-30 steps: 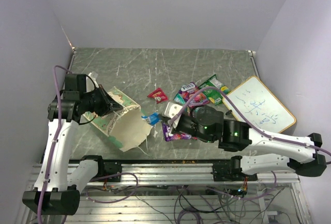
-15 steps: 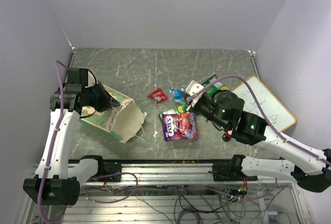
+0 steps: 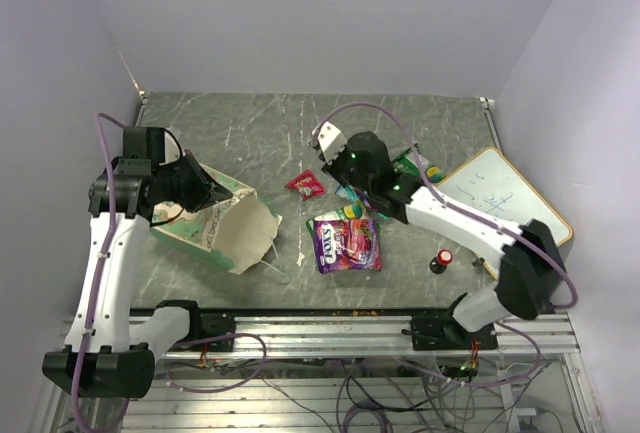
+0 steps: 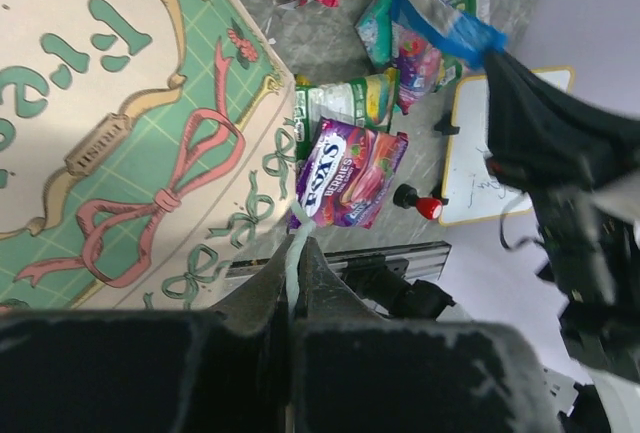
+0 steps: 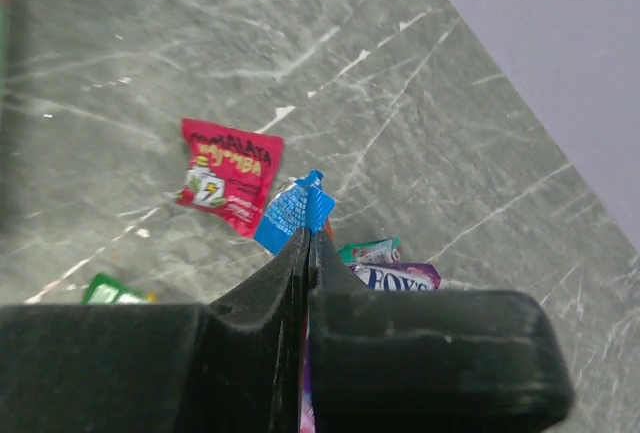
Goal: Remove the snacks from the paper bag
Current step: Place the snack at the center of the board, then adjust the paper bag at the center of the board.
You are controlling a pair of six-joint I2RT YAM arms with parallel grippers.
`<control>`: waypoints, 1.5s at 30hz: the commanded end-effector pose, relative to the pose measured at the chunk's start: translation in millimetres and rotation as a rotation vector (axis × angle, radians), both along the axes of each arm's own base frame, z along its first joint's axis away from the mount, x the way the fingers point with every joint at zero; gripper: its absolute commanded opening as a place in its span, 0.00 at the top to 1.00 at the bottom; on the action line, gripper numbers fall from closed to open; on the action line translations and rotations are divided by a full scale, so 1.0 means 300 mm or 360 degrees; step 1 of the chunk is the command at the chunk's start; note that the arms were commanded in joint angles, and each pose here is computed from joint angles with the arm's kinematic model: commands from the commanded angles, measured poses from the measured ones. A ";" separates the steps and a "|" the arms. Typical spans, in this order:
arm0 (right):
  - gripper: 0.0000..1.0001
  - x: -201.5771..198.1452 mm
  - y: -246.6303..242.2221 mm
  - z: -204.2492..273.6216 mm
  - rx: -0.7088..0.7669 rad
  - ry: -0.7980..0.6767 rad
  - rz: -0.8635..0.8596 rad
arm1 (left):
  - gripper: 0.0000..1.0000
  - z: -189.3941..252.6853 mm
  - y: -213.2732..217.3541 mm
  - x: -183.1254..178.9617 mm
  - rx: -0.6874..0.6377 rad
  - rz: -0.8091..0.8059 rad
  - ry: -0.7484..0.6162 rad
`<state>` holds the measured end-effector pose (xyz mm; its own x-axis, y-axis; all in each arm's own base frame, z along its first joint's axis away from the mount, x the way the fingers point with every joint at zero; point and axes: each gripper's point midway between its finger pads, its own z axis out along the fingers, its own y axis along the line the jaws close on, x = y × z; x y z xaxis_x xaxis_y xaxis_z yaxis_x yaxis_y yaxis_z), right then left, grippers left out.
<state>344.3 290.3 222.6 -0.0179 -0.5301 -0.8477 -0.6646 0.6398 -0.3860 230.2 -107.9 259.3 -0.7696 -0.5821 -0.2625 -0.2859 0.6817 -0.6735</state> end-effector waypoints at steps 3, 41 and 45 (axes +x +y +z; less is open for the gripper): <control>1.00 0.220 0.014 0.044 -0.0132 -0.0231 -0.0100 | 0.93 0.092 -0.015 -0.050 -0.0053 -0.0013 -0.0090; 0.19 -0.062 -0.299 0.114 0.0364 0.0319 -0.0774 | 0.93 0.509 -0.154 0.223 -0.0622 -0.0142 -0.0603; 0.18 -0.063 -0.339 0.145 0.0359 0.0266 -0.0835 | 0.93 0.673 -0.177 0.297 -0.0788 -0.0180 -0.0766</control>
